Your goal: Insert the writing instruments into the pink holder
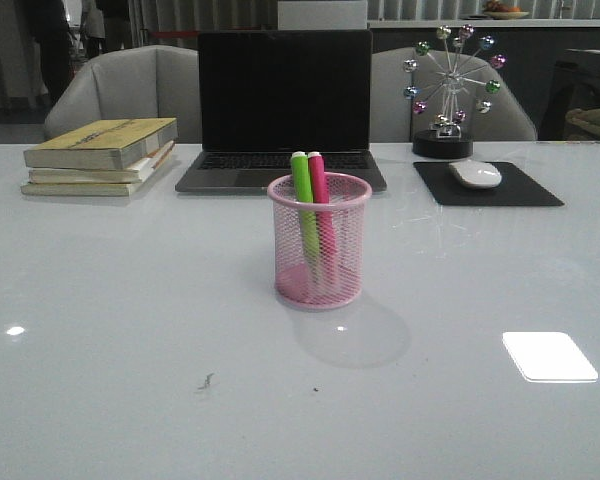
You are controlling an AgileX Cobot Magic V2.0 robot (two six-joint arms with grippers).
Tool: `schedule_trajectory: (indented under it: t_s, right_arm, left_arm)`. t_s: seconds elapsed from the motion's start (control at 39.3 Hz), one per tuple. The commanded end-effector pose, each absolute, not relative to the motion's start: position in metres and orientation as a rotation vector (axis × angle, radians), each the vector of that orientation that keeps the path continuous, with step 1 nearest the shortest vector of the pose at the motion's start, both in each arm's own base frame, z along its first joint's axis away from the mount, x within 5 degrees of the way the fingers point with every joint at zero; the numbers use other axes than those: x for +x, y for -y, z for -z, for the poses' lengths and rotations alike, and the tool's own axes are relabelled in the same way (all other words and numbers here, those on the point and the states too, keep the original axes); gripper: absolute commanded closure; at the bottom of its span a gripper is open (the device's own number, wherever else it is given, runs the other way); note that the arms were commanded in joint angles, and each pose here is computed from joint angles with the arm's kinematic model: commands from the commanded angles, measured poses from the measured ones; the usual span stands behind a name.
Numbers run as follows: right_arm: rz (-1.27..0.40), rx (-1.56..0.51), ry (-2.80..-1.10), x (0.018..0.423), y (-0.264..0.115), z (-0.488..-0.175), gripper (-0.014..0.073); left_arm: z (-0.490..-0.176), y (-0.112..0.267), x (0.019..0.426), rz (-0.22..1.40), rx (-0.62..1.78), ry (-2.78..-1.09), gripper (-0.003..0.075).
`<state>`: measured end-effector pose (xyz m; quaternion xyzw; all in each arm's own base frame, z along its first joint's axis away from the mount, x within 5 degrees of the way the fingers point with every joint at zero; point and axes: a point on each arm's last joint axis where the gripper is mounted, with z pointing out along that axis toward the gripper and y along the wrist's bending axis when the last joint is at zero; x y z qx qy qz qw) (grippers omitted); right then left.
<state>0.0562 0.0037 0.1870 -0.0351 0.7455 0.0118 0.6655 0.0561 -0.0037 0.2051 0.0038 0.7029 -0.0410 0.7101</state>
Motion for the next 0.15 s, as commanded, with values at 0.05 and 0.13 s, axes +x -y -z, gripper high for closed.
schedule_trajectory:
  t_s: [0.05, 0.13]
  right_arm:
    - [-0.024, -0.082, -1.572, 0.0555, -0.0038, -0.1962, 0.0565]
    - [-0.024, -0.082, -1.572, 0.0555, -0.0038, -0.1962, 0.0565]
  left_arm:
    - [-0.213, 0.0034, 0.0539, 0.113, -0.008, -1.454, 0.0628]
    - [-0.213, 0.0034, 0.0539, 0.113, -0.008, -1.454, 0.0628]
